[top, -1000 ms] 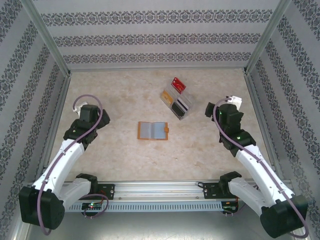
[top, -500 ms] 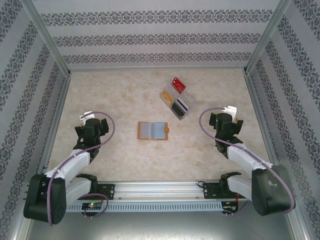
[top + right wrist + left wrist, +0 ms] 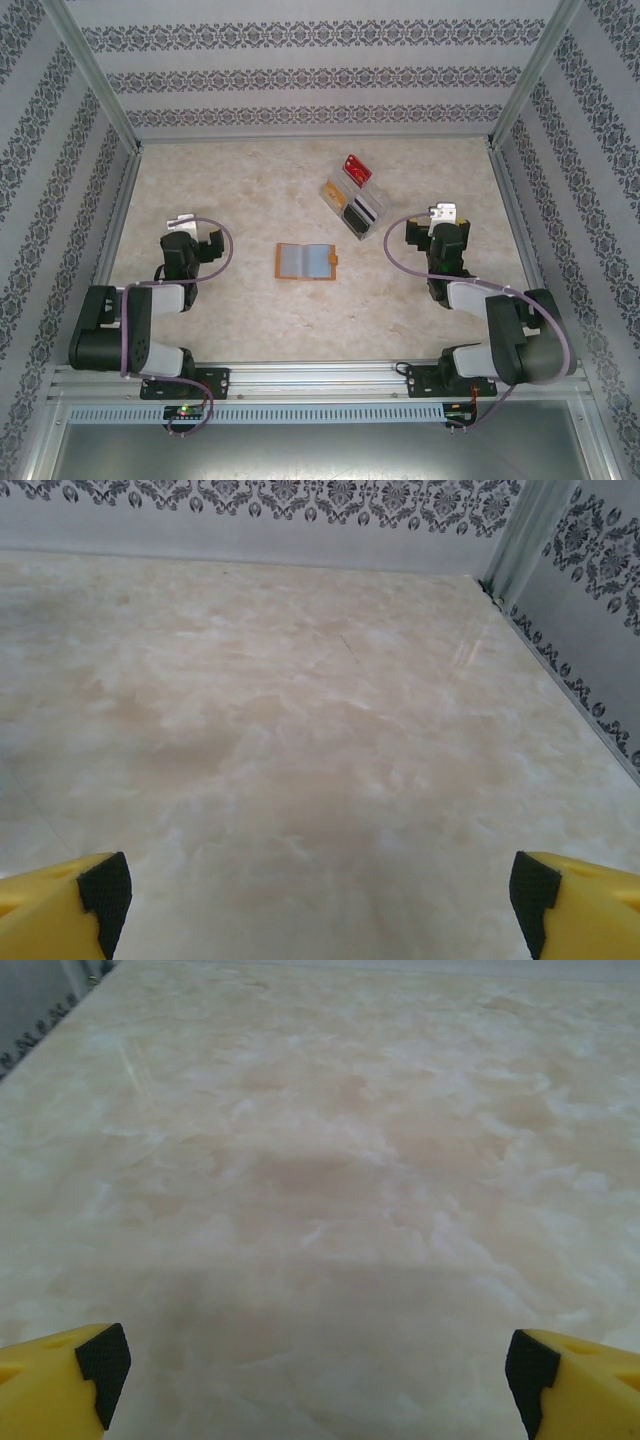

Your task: Take the credit cards out of the card holder

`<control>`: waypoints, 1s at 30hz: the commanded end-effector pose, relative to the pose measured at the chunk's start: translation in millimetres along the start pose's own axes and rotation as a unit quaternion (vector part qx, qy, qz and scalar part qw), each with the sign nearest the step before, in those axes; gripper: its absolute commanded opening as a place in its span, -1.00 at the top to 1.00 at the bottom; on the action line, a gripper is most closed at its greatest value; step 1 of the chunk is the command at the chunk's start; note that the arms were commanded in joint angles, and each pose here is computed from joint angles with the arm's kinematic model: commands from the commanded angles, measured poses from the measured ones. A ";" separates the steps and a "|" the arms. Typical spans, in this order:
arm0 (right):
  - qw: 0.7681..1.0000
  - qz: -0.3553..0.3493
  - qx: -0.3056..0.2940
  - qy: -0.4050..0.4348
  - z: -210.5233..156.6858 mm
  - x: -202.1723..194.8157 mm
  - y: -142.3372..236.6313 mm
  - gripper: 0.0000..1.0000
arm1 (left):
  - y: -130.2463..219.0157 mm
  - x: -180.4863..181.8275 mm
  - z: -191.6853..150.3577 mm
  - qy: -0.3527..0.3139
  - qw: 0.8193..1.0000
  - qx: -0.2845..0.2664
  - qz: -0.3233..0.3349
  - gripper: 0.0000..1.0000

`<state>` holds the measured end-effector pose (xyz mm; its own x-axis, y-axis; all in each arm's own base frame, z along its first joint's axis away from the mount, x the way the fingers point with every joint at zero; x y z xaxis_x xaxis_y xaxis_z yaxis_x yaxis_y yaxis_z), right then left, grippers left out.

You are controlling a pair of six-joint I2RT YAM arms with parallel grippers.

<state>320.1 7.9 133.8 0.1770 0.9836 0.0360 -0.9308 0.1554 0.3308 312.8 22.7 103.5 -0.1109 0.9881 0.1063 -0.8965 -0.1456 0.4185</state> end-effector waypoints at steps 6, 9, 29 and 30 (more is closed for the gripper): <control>0.999 0.033 -0.023 -0.022 -1.5 -1.9 -15.2 -0.96 | -15.3 -5.0 14.5 -0.003 0.999 -0.043 -0.031 -0.99; 0.999 0.030 -0.015 -0.023 -2.4 -2.1 -18.0 -0.96 | -21.7 -8.7 14.9 -0.011 0.999 -0.030 -0.043 -0.99; 0.999 0.024 -0.012 -0.038 -1.4 -7.6 -21.5 -0.96 | -24.7 -18.4 16.9 -0.040 0.998 -0.019 -0.037 -0.99; 0.999 0.024 -0.011 -0.037 -1.8 -7.6 -21.7 -0.96 | -24.9 -18.5 16.8 -0.040 0.998 -0.018 -0.037 -0.99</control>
<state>331.5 -2.8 115.1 0.1633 0.9820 0.0948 -0.9311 0.1217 0.3437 339.0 10.8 102.9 -0.0318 0.9907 0.1326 -0.9118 -0.0831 0.4021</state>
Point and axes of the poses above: each hand's point on the last joint's axis, 136 mm out from that joint toward the fingers, its own y axis back along the fingers, its own x axis along the line the jaws close on, z = x × y, the point moved 6 cm from there along y, back along the fingers, and after that the axes turned 8 degrees about -y, right-handed, at the moved point
